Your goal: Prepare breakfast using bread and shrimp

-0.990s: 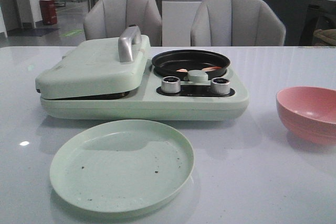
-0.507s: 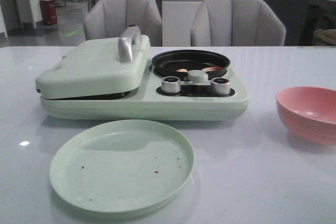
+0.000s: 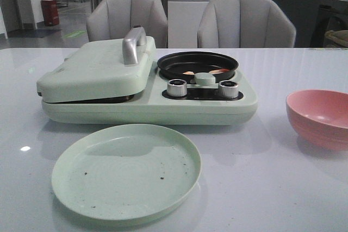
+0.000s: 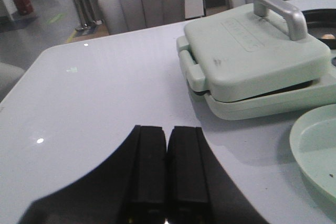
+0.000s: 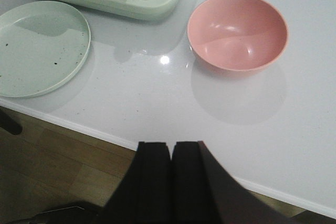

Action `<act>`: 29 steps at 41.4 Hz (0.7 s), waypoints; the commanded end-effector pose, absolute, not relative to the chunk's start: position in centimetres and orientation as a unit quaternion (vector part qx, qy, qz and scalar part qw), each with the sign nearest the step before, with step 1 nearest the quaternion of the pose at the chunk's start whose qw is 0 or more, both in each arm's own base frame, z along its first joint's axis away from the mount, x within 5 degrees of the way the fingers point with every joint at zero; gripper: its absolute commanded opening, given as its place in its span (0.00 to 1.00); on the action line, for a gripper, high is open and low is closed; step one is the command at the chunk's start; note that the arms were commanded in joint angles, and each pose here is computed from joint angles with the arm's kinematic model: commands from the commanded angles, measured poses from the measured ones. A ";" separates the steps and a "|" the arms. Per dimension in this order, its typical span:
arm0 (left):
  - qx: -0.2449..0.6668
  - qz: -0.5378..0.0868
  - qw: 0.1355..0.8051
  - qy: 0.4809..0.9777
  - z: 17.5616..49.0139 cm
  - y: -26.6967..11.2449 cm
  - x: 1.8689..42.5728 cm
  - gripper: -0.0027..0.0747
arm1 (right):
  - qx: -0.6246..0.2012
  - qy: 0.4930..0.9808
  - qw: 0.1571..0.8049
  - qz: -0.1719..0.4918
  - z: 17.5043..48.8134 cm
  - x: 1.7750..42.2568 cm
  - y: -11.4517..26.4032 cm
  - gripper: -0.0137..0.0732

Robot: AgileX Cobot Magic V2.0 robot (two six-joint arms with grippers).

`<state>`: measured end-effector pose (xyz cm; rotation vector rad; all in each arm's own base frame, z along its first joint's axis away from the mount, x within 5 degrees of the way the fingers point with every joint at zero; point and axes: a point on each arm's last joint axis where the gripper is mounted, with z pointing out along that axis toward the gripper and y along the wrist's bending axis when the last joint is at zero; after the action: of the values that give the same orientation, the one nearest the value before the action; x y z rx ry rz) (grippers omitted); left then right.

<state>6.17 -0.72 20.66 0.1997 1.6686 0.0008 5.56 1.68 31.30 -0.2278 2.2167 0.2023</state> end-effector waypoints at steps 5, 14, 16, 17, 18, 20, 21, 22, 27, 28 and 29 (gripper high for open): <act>0.032 0.002 0.734 0.678 21.0 -0.2 5.5 0.16 | -0.089 0.871 0.475 0.090 32.5 5.9 1.8 0.21; 0.021 0.004 0.760 0.649 21.7 -0.1 5.4 0.16 | -0.089 0.871 0.475 0.090 32.5 5.9 1.8 0.21; 0.018 0.002 0.765 0.644 21.8 -0.1 5.3 0.16 | -0.089 0.871 0.475 0.090 32.5 5.9 1.8 0.21; 0.018 0.002 0.768 0.641 21.9 -0.1 5.3 0.16 | -0.089 0.871 0.475 0.090 32.5 5.9 1.8 0.21; 0.018 0.002 0.769 0.639 21.9 -0.1 5.3 0.16 | -0.089 0.871 0.475 0.090 32.5 5.9 1.8 0.21; 0.018 0.002 0.772 0.636 22.0 -0.1 5.3 0.16 | -0.089 0.871 0.475 0.090 32.5 5.9 1.8 0.21; 0.017 0.002 0.772 0.635 22.0 -0.1 5.3 0.16 | -0.089 0.871 0.475 0.090 32.5 5.9 1.8 0.21; 0.017 0.002 0.772 0.635 22.0 -0.1 5.3 0.16 | -0.089 0.871 0.475 0.090 32.5 5.9 1.8 0.21; 0.017 0.002 0.772 0.635 22.0 -0.1 5.3 0.16 | -0.089 0.871 0.475 0.090 32.5 5.9 1.8 0.21; 0.017 0.002 0.772 0.635 22.0 -0.1 5.3 0.16 | -0.089 0.871 0.475 0.090 32.5 5.9 1.8 0.21; 0.017 0.002 0.772 0.635 22.0 -0.1 5.3 0.16 | -0.089 0.871 0.475 0.090 32.5 5.9 1.8 0.21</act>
<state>5.58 -0.18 21.29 0.0529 1.4799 0.0071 5.55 1.69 31.30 -0.2274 2.2170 0.2054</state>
